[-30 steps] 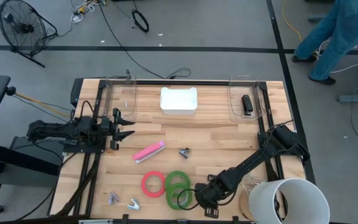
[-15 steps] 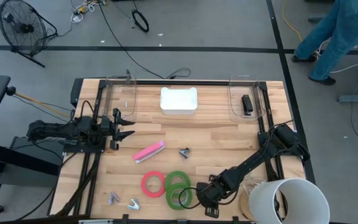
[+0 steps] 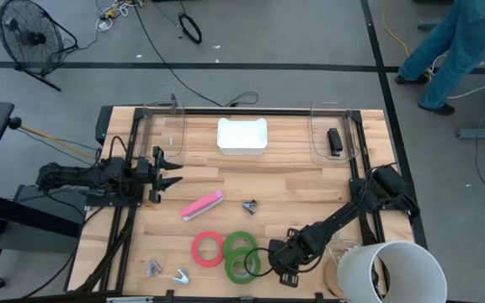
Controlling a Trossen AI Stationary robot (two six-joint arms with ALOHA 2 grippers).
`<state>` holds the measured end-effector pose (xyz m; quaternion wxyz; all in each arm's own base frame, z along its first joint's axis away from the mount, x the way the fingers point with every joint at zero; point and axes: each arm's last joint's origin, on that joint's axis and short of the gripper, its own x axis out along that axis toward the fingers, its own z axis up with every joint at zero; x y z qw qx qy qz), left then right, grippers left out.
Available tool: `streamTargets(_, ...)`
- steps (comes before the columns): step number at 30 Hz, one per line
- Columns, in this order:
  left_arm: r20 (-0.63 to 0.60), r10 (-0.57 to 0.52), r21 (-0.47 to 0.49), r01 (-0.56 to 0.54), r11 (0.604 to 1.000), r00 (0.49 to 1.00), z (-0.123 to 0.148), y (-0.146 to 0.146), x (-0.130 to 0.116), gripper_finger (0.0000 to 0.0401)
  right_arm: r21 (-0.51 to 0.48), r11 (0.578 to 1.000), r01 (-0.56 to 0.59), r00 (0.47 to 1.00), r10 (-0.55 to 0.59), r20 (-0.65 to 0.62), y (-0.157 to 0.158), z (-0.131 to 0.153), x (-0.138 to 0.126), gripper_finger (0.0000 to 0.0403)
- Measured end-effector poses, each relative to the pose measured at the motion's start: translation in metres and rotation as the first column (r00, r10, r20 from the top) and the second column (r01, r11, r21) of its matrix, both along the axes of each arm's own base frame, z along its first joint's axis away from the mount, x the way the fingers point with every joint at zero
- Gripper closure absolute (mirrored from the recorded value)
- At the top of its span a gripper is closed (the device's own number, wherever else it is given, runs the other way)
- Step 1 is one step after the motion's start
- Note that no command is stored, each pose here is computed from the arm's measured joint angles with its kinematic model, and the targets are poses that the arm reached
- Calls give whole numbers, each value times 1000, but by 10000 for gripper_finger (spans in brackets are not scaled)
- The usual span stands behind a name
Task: Pick and place Stapler, Stapler remover, tape
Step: Put the blue staple remover into the white bin
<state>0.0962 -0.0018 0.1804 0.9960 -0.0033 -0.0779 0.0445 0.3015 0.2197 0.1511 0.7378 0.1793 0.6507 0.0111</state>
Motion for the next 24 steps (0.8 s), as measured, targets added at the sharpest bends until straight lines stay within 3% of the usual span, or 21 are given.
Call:
streamTargets(9,0,0,0,0,1000,1000,0,0,0,224,40,999,4,1000,-5,19,-5,12,2,275)
streamTargets(15,1,0,0,0,1000,1000,0,0,0,224,-36,999,19,1000,-18,13,-9,13,-1,275)
streamTargets(24,0,0,0,0,1000,1000,0,0,0,224,-64,998,13,1000,-12,22,-11,9,-3,275)
